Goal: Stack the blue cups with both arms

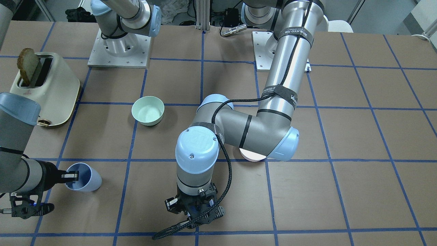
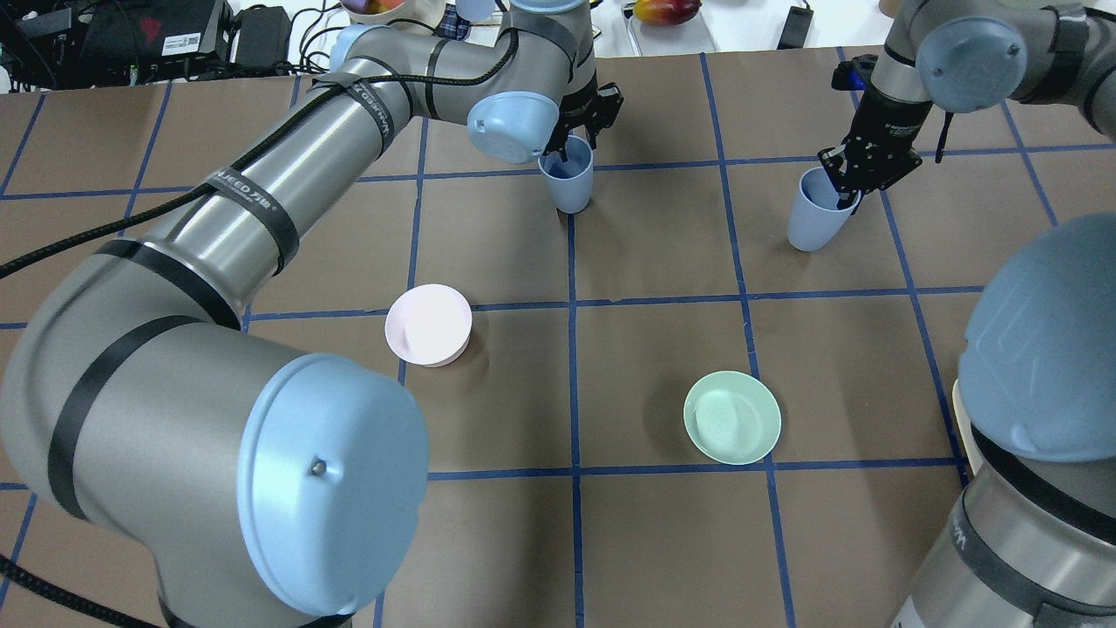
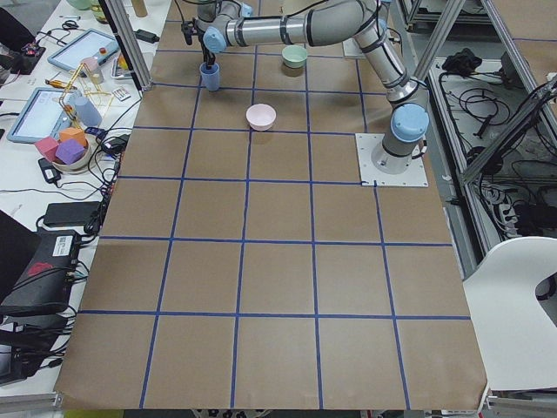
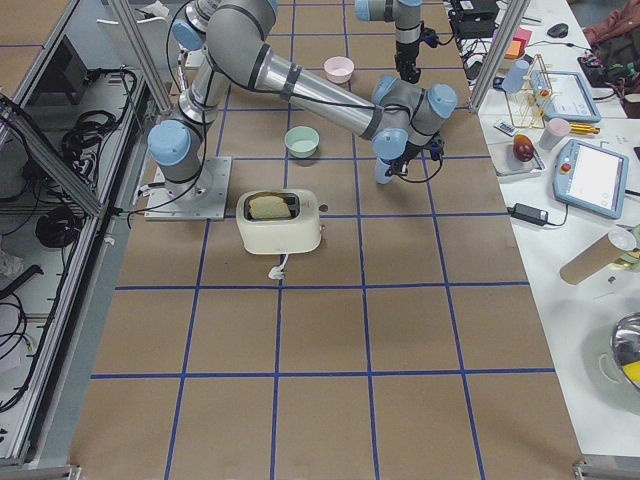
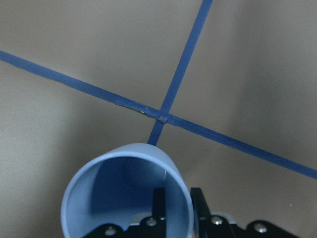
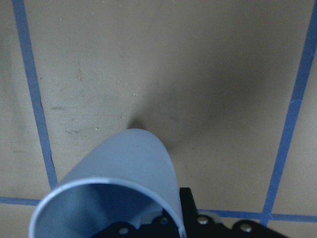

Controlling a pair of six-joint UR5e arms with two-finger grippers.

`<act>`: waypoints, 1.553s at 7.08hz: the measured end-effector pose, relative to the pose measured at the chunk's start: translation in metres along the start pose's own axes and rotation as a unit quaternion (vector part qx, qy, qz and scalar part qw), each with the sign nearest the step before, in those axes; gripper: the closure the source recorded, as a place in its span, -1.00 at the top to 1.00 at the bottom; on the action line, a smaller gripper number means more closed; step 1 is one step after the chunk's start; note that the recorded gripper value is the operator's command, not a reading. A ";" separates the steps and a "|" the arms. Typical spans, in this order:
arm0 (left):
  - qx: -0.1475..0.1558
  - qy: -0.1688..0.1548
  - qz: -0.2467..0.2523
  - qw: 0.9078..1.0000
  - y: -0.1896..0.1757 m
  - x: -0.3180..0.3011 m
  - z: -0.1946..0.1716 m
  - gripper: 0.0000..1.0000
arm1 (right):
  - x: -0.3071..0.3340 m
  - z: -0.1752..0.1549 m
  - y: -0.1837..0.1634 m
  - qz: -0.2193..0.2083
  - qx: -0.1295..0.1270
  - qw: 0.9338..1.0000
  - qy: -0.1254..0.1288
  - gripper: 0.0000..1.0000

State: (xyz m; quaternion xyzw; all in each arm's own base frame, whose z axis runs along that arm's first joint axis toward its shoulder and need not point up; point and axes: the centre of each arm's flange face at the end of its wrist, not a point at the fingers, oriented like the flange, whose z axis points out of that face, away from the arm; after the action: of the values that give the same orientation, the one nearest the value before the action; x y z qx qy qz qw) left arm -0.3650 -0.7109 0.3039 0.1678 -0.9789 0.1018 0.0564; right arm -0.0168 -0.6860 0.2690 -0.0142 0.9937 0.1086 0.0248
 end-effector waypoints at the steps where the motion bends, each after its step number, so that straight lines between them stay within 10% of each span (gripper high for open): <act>1: 0.007 0.000 0.016 1.000 -0.015 -0.018 -0.036 1.00 | -0.008 -0.024 0.009 0.014 0.016 1.000 -0.004 -1.00; 7: -0.093 -0.091 0.117 0.985 0.010 -0.143 -0.242 1.00 | -0.184 -0.152 0.039 0.110 0.110 0.986 -0.051 -1.00; 11: -0.128 -0.137 0.092 0.978 0.058 -0.209 -0.295 1.00 | -0.296 -0.125 -0.010 0.153 0.122 0.979 -0.064 -1.00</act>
State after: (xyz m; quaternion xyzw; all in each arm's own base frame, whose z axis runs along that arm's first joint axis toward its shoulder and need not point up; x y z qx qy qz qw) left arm -0.1663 -0.5264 0.5496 0.0808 -0.9936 -0.0432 -0.0666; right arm 0.2729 -0.7161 0.4042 0.1485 0.9862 -0.0100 0.0732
